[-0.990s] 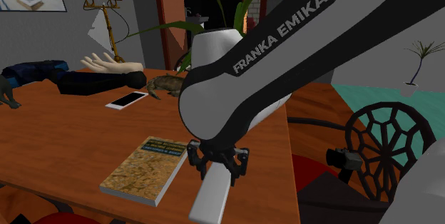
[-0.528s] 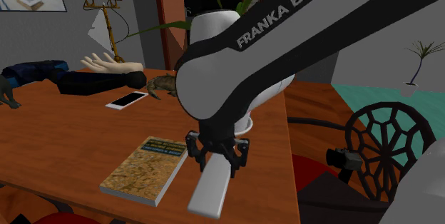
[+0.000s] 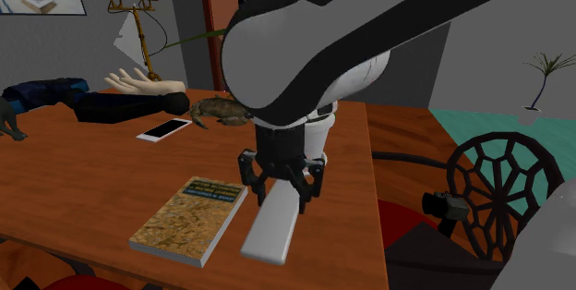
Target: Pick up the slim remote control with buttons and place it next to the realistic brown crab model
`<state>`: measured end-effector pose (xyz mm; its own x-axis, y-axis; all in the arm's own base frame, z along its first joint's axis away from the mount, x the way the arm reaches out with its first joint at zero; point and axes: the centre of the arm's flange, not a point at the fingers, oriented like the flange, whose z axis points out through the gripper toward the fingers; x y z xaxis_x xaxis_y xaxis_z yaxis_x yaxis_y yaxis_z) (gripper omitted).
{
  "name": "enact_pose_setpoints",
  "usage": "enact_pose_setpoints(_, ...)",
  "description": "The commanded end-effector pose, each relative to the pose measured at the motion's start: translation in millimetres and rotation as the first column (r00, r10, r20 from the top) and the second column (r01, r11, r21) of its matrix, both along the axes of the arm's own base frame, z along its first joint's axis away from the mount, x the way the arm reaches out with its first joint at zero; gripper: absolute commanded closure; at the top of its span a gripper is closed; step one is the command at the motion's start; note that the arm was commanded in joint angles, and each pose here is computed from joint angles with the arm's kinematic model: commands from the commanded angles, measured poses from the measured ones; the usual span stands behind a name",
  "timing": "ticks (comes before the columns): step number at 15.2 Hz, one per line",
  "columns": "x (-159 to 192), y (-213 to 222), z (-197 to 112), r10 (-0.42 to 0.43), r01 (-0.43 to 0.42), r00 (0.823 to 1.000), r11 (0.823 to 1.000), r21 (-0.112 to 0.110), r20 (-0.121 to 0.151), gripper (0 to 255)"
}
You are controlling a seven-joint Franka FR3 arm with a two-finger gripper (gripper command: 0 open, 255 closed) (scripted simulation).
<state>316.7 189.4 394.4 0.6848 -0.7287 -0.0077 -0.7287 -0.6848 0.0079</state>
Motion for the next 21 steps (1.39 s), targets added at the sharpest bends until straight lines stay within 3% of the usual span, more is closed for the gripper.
enact_pose_setpoints(1,-1,0,12,0.000,0.000,1.000,1.000,0.000,0.000,255)
enact_pose_setpoints(17,-1,0,93,0.000,0.000,1.000,1.000,0.000,0.000,255)
enact_pose_setpoints(21,51,10,93,0.000,0.000,1.000,1.000,0.000,0.000,255)
